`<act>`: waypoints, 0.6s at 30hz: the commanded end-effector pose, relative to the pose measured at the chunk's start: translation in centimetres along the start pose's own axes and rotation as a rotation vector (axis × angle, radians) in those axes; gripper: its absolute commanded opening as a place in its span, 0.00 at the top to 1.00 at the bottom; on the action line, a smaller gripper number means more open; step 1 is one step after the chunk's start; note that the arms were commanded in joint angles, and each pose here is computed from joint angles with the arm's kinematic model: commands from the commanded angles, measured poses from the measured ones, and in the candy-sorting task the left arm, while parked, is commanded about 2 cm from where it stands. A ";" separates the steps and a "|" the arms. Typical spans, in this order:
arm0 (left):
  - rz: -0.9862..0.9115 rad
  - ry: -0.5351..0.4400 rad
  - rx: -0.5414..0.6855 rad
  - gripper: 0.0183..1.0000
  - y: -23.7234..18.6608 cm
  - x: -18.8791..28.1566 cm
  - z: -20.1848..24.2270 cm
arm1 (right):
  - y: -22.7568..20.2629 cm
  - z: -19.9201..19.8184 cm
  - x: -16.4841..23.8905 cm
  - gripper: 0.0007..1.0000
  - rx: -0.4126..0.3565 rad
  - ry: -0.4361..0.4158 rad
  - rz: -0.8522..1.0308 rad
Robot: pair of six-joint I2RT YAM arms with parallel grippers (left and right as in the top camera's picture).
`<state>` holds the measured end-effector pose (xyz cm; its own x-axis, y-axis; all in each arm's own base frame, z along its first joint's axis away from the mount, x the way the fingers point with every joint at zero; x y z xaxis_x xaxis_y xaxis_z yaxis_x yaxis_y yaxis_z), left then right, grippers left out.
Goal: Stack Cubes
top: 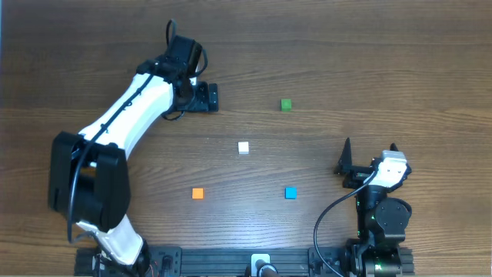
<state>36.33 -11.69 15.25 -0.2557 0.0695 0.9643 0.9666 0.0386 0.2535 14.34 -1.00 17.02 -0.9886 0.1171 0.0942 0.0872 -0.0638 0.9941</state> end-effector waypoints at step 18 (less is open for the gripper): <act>0.026 0.020 -0.069 0.04 1.0 -4.2 -0.4 | -0.3 -0.2 -0.1 0.01 0.001 -0.016 0.006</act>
<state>37.78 -12.14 12.06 -0.2332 0.0586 0.9707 0.9721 -0.0116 0.2342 14.34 -1.00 17.03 -0.9887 0.1171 0.0938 0.0868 -0.0634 0.9942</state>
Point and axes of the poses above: each gripper's point midway between its finger pads, its own x axis back along the fingers, its own z axis along the line the jaws close on, y = z × x, the point moved 10 cm from there along x, back along the fingers, and after that the axes turned 1 degree about -x, right-handed, at the moved point
